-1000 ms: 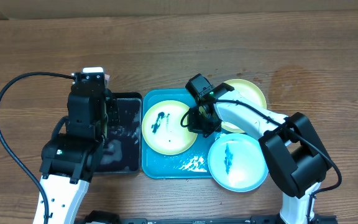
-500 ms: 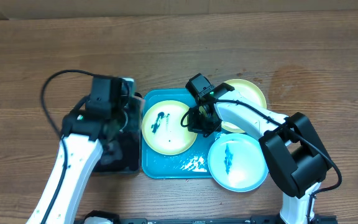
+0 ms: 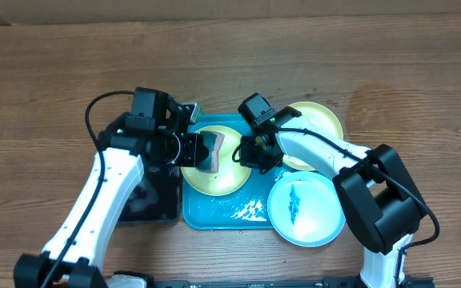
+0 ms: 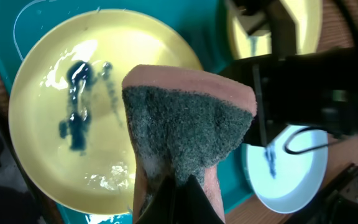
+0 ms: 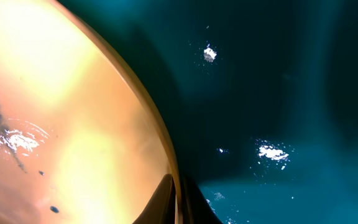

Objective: Clean dirty plates on tray and stack at the side
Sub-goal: 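Scrub the yellow plate with the sponge while the right gripper holds it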

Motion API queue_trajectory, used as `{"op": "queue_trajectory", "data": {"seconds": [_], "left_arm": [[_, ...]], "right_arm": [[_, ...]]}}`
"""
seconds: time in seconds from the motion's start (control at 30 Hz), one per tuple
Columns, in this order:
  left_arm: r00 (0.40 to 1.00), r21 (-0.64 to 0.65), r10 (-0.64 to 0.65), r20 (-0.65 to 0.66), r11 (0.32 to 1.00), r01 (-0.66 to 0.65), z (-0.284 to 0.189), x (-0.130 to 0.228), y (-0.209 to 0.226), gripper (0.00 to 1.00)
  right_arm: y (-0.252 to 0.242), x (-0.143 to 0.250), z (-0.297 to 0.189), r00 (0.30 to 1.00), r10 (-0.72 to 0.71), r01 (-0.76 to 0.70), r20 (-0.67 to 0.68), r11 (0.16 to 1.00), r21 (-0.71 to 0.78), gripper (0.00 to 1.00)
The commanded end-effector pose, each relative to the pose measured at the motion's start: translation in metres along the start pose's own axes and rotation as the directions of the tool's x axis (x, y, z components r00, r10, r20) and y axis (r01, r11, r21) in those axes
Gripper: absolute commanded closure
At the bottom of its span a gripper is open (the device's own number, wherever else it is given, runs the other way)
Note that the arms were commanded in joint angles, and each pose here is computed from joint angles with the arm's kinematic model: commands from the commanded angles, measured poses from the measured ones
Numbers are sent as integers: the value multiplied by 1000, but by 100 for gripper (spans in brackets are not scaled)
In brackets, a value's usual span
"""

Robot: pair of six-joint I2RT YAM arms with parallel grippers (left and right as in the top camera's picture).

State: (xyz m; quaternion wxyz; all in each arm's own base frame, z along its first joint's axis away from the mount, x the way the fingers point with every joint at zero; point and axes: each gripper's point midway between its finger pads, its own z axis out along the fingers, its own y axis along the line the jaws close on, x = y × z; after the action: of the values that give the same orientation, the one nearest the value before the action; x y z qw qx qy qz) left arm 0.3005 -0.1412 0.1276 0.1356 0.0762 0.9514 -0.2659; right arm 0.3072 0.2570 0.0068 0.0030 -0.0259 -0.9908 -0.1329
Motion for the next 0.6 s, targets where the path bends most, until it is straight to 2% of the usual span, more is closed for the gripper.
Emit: {"op": "queue_trajectory", "data": {"seconds": [0.0,0.23,0.37,0.5,0.57], "left_arm": [[998,-45,-35,-44,998,33,15,1,13,96],[994,-51,-58,-91,997,53,45,0,28,96],[993,-50,-53,-104,998,48,58,0,30,96],[991,-52,-57,-125,997,51,70,1,35,96],[990,-57,-60,-129,997,53,75,1,38,96]], "right_arm": [[-20,1,11,999,38,-38,7,994,102,96],[-48,4,6,996,93,-93,14,971,221,96],[-49,4,6,995,101,-102,19,969,224,96],[-61,6,3,984,174,-179,46,942,284,96],[-60,7,3,988,152,-157,37,947,280,96]]}}
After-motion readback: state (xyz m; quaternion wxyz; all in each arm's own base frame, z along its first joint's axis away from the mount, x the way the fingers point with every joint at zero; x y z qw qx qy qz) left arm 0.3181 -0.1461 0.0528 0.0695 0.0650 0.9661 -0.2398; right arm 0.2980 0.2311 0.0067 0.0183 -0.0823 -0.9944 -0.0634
